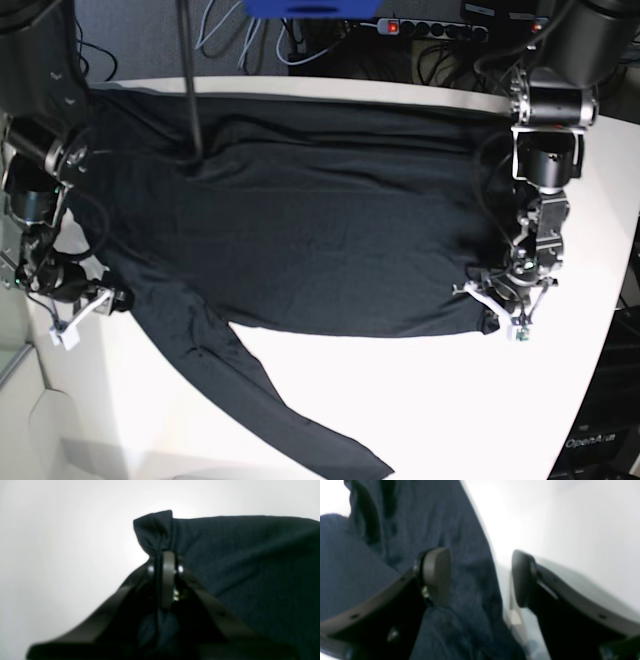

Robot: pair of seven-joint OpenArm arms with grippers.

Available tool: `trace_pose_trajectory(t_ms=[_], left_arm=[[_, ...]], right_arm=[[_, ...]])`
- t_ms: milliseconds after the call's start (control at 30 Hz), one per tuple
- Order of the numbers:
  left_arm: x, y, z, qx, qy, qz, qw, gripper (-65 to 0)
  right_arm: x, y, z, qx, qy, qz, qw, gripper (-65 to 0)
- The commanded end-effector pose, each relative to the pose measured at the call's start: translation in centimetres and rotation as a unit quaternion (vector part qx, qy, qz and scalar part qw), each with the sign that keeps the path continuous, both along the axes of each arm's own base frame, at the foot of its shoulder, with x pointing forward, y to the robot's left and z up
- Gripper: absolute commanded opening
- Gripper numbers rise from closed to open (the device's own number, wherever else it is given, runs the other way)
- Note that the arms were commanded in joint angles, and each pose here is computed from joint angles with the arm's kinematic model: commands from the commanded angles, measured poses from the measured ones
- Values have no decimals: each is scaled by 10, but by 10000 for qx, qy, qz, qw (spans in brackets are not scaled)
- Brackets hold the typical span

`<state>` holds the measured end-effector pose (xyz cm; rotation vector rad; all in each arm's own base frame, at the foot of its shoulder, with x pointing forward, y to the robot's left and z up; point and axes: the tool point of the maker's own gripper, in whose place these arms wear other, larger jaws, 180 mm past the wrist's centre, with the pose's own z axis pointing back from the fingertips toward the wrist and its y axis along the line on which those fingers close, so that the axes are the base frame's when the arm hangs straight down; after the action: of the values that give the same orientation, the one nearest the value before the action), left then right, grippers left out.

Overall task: Fold the T-shirt properly
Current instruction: 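Close the right gripper on the shirt's side edge near the hem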

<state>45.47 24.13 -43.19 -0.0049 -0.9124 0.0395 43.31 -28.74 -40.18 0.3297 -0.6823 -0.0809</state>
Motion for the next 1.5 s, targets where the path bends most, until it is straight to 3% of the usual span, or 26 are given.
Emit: trace_pose_trajectory(t_ms=[0,367,600,733,1033,1300,1467], left_arm=[[-6,1,-8,48,314,-32,9995,-650],[-5,0,-7,34,305,-33,9995,-650],[-5,0,-7,34,305,-33,9995,-650],[-5,0,-7,34,305,-33,9995,-650],[-3,0,-4,29,257,-35,9997,-650],[-3,-1,-3,12,247,-72,9997,-650],[-3,-1,-3,13,240,-74,9997,-650]], right_arm=[[17,-11,24,-42,-359,-87,9993,-260],[8,3,8,91,-211,-40,9997,-261],[-2,38,-15,323,-36,126,9994,-268],[-7,42,-21,362,23,140,9992,-344],[-8,40,-22,318,44,156,9994,-645],[-8,29,-18,198,3,122,9997,-648],[-16,15,-6,-285,-216,179,9992,-648]])
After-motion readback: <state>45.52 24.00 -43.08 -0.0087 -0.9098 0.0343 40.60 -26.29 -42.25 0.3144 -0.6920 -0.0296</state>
